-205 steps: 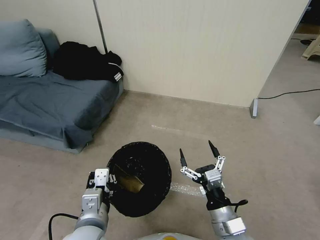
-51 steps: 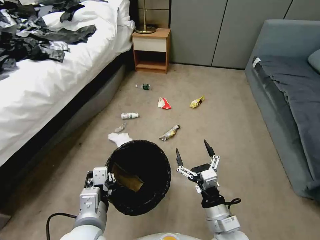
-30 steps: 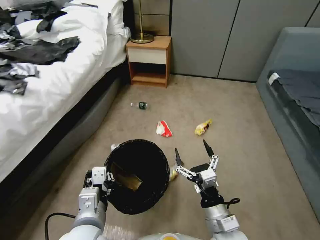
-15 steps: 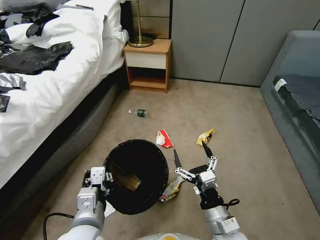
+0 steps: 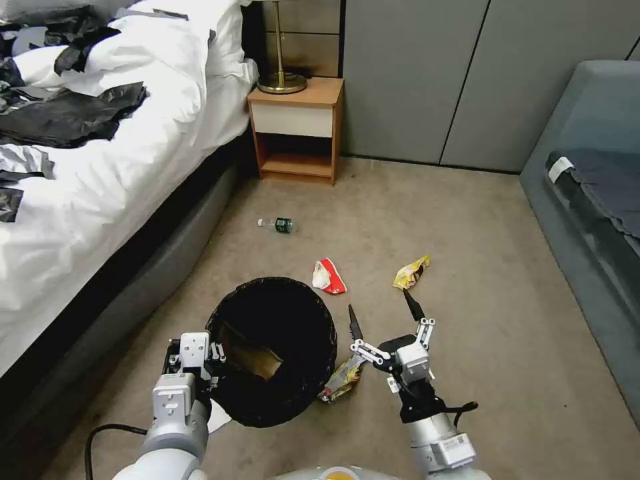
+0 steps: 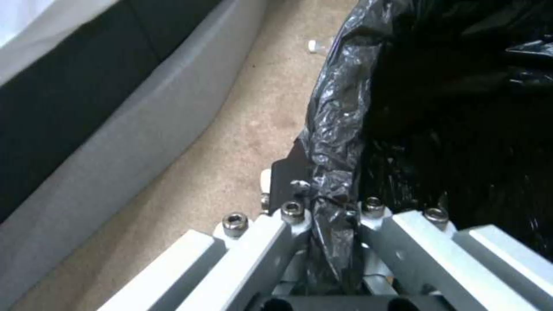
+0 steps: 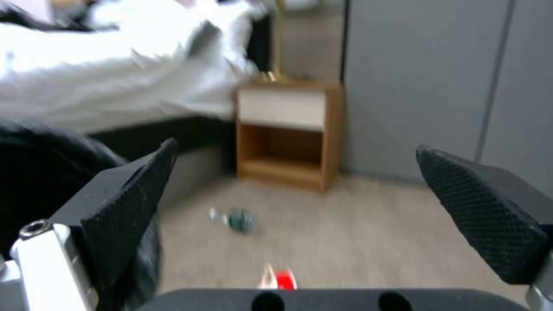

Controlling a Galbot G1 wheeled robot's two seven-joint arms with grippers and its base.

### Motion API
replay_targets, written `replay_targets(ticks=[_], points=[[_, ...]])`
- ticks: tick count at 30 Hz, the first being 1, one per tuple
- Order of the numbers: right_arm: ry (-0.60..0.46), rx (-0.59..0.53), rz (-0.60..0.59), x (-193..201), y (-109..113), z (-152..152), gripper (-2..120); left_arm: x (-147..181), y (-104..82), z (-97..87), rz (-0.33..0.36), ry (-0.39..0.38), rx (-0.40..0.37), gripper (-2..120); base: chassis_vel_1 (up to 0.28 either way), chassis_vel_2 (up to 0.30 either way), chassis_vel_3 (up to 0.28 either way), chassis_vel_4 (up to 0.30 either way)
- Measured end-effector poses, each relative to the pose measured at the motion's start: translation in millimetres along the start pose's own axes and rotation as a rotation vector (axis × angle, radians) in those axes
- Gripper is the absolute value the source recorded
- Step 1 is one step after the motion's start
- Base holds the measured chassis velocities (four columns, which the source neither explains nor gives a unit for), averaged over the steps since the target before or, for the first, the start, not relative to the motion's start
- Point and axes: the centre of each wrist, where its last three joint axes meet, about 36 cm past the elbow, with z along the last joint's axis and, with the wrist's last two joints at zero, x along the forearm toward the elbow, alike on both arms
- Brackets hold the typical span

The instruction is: Pick up the trash bin, then pick up the garbage from the floor and place it into the trash bin.

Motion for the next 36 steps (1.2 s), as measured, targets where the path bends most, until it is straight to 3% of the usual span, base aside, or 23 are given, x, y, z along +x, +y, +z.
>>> replay_targets(ticks=[2, 3, 6, 7, 8, 10, 11, 14, 18, 26, 36], points=[[0.100, -0.034, 0.062, -0.9, 0.9, -3.7, 100, -0.6, 2.6, -0.6, -0.006, -0.002, 0.002, 0, 0.000, 0.000, 0.000, 0.000], [0.100, -0.034, 0.062, -0.9, 0.9, -3.7, 100, -0.6, 2.6, -0.6, -0.006, -0.002, 0.002, 0, 0.000, 0.000, 0.000, 0.000], [0.333, -0.091, 0.148, -3.9, 1.9, -9.4, 100, -0.8, 3.9, -0.9, -0.009, -0.001, 0.004, 0, 0.000, 0.000, 0.000, 0.000], [0.333, -0.091, 0.148, -3.9, 1.9, -9.4, 100, -0.8, 3.9, -0.9, -0.009, -0.001, 0.004, 0, 0.000, 0.000, 0.000, 0.000], [0.408, -0.103, 0.164, -5.7, 0.4, -9.1, 100, -0.8, 3.9, -0.9, -0.009, -0.001, 0.004, 0, 0.000, 0.000, 0.000, 0.000], [0.527, -0.124, 0.171, -8.2, -3.5, -4.3, 100, -0.8, 3.6, -1.0, -0.009, 0.000, 0.005, 0, 0.000, 0.000, 0.000, 0.000], [0.527, -0.124, 0.171, -8.2, -3.5, -4.3, 100, -0.8, 3.6, -1.0, -0.009, 0.000, 0.005, 0, 0.000, 0.000, 0.000, 0.000], [0.683, -0.189, 0.164, -13.3, -9.0, 6.5, 100, -1.2, 2.6, -0.6, -0.007, 0.001, 0.005, 0, 0.000, 0.000, 0.000, 0.000], [0.802, -0.237, 0.133, -22.0, -16.1, 18.0, 100, -2.1, 1.2, 0.9, -0.006, 0.007, 0.003, 0, 0.000, 0.000, 0.000, 0.000], [0.918, -0.265, 0.067, -51.1, -24.0, 36.0, 100, -2.1, 0.4, 2.5, -0.007, 0.013, -0.001, 0, 0.000, 0.000, 0.000, 0.000], [0.946, -0.300, 0.033, -72.7, -21.3, 76.4, 100, -1.2, 0.5, 5.2, -0.013, 0.023, -0.010, 0, 0.000, 0.000, 0.000, 0.000]])
